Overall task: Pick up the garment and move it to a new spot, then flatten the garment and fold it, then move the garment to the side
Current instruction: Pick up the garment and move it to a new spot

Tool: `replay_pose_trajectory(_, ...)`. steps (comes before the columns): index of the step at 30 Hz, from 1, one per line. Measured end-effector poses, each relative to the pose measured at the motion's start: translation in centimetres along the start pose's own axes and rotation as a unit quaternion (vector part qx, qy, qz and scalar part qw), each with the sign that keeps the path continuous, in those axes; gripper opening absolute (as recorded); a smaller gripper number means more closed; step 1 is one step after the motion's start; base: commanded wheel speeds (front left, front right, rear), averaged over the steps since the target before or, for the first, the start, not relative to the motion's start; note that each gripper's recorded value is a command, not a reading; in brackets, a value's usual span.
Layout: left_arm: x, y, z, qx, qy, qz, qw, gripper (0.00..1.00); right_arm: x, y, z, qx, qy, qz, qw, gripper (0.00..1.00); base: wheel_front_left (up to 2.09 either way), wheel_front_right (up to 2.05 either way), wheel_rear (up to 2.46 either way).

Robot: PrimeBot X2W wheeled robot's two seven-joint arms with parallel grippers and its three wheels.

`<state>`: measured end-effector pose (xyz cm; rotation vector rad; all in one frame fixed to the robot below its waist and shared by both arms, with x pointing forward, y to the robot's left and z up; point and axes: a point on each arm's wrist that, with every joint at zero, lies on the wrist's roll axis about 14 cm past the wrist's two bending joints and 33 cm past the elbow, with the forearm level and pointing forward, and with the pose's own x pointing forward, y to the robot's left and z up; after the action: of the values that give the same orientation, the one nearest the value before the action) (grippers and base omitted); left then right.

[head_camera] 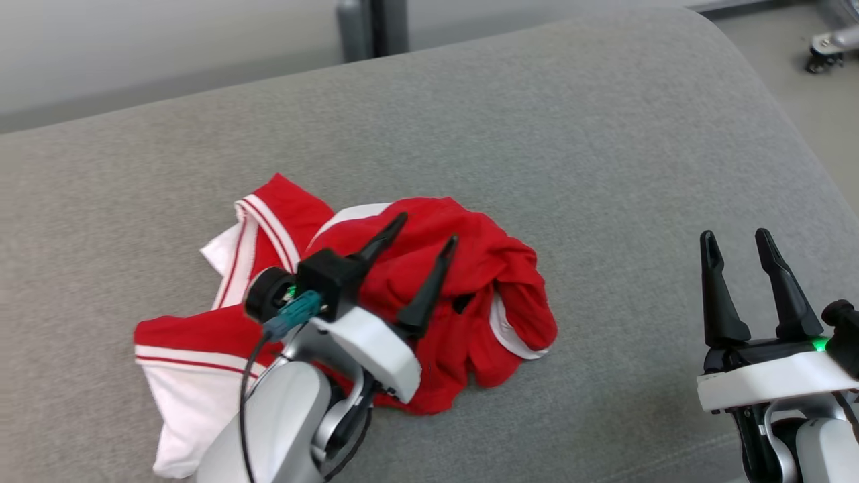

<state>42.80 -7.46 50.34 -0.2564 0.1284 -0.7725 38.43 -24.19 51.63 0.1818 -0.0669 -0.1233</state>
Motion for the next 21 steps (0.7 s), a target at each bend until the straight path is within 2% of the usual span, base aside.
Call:
replay_pose_trajectory(6, -3.9, 5.1, 2.7, 0.011, -0.047, 0.107, 0.993, 1.0, 0.6, 1.7, 1.1, -0.004, -0.014, 0.026, 1.0, 1.0, 0.0, 0.0, 0.0)
replay_pose_trajectory(14, -11.8, 12.6, 6.2, 0.024, -0.109, 0.266, 0.958, 1.0, 0.8, 3.9, 2.0, -0.007, -0.021, 0.058, 0.998, 1.0, 0.0, 0.0, 0.0)
replay_pose_trajectory(21, -18.1, 15.7, 7.2, 0.04, -0.125, 0.34, 0.931, 1.0, 0.5, 5.7, 2.4, -0.014, -0.019, 0.085, 0.996, 1.0, 0.0, 0.0, 0.0)
